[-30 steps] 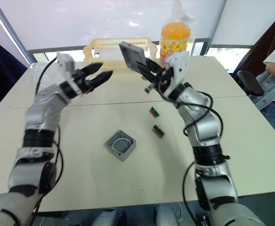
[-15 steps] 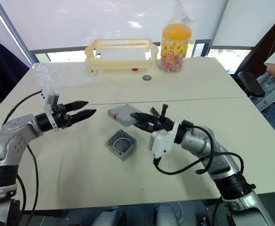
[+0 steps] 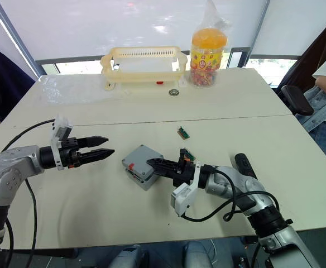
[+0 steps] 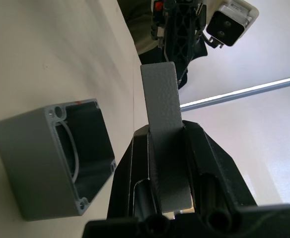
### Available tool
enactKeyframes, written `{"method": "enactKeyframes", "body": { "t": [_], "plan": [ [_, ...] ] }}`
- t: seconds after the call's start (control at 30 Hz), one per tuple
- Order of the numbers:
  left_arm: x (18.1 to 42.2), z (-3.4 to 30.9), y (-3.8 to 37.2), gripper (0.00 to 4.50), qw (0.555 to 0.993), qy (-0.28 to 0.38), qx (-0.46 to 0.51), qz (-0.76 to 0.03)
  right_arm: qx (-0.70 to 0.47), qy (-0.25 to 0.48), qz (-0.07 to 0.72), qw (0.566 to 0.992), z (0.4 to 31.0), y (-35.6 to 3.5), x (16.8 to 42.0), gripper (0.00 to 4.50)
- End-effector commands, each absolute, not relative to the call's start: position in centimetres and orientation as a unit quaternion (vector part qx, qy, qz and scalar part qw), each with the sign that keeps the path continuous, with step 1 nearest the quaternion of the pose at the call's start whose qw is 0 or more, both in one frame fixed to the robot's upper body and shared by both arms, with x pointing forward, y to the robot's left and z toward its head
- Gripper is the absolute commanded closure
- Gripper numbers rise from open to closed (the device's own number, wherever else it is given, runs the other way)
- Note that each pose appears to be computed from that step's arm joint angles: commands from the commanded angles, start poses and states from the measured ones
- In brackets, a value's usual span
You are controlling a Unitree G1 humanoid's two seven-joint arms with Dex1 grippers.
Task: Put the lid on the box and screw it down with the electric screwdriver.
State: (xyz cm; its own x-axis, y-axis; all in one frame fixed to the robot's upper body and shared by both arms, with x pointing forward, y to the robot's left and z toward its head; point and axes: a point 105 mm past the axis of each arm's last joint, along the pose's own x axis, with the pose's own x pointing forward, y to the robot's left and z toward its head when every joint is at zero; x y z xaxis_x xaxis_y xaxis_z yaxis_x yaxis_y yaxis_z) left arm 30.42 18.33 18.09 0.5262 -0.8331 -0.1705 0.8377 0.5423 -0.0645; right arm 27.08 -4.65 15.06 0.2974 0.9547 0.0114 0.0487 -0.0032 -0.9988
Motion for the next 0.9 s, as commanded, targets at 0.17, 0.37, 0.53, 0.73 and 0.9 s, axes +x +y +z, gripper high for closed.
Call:
{"method": "enactKeyframes", "body": {
  "t": [0.17, 0.37, 0.53, 0.73, 0.9],
  "plan": [
    [30.0, 18.3, 18.3, 1.04, 0.862, 0.085, 0.065, -0.495, -0.589, -0.43, 0.395, 0.559, 14.4, -3.8, 27.6, 4.31],
    [30.5, 18.3, 19.3, 1.04, 0.867, 0.091, 0.073, -0.485, -0.596, -0.413, 0.392, 0.566, 13.8, -4.1, 28.2, 4.31],
    [30.7, 18.3, 18.9, 1.04, 0.866, 0.086, 0.075, -0.488, -0.601, -0.407, 0.399, 0.56, 13.3, -4.1, 28.2, 4.31],
    [31.1, 18.2, 18.6, 1.04, 0.867, 0.08, 0.077, -0.486, -0.603, -0.413, 0.409, 0.547, 13.0, -3.8, 28.1, 4.31],
    [31.4, 18.2, 18.1, 1.04, 0.865, 0.074, 0.078, -0.491, -0.604, -0.411, 0.41, 0.545, 12.8, -3.8, 28.5, 4.31]
  ]
}}
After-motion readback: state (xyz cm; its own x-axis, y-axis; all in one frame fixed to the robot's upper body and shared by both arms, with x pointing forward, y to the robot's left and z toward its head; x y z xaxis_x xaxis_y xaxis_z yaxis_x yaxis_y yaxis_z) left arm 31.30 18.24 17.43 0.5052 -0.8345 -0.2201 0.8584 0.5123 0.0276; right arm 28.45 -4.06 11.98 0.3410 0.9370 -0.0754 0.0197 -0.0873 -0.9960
